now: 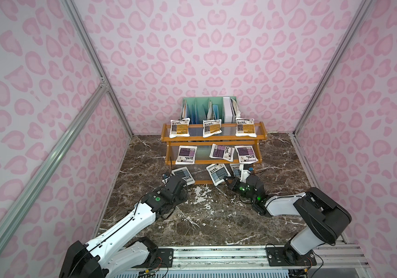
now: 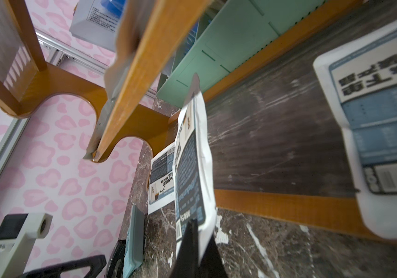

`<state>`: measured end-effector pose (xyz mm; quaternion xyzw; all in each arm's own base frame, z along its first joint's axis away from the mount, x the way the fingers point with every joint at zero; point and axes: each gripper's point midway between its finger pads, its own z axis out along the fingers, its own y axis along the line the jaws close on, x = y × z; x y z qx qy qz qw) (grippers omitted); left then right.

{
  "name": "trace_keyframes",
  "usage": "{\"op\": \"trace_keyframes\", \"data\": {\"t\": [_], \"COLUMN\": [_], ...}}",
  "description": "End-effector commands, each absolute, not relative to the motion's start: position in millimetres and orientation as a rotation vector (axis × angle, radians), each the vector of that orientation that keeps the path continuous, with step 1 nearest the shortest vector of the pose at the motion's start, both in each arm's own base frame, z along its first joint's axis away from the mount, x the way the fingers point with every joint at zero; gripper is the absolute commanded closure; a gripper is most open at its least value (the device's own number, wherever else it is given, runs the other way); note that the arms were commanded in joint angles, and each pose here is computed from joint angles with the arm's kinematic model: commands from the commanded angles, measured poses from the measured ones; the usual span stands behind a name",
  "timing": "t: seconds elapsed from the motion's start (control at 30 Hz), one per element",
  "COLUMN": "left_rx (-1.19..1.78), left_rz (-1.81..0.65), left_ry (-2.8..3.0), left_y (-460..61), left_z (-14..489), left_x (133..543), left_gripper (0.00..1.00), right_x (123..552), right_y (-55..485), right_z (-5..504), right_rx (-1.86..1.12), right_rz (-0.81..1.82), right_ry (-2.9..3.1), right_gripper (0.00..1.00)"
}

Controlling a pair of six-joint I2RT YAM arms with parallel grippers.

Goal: Place the bagged coffee beans on the shelf by color
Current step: Place the bagged coffee beans on the shelf.

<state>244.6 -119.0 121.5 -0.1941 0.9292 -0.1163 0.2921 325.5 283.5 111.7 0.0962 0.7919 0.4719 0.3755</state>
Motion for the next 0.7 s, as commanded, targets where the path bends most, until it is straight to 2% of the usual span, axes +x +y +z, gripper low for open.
{"op": "trace_keyframes", "data": {"t": [0.0,0.27,0.43,0.53,0.67], "left_rx": [-0.544,-0.537,-0.539,-0.545,-0.579], "left_rz": [-0.221,-0.212,-0.209,-0.211,-0.189], "left_ry": [2.473,2.488,2.492,2.495,2.486], "left_y": [-103.1,-101.1,-102.4,-104.0,-100.6], "left_z": [121.3,123.0,122.8,121.0,118.2], "left_x": [239.0,237.0,239.3,240.6,241.6], "left_gripper": [0.64,0.64,0.64,0.64,0.64], "right_x": [342.2,366.2,357.6,346.5,330.4], "right_y": [288.2,310.3,315.3,310.1,305.3], "right_z": [123.1,112.3,103.0,96.1,88.9], "right_rx": [0.303,0.344,0.367,0.377,0.319], "right_rz": [1.234,1.272,1.303,1.293,1.242], "right_ry": [1.944,1.945,1.988,2.032,2.129], "right_gripper": [1.00,0.98,0.69,0.58,0.50]}}
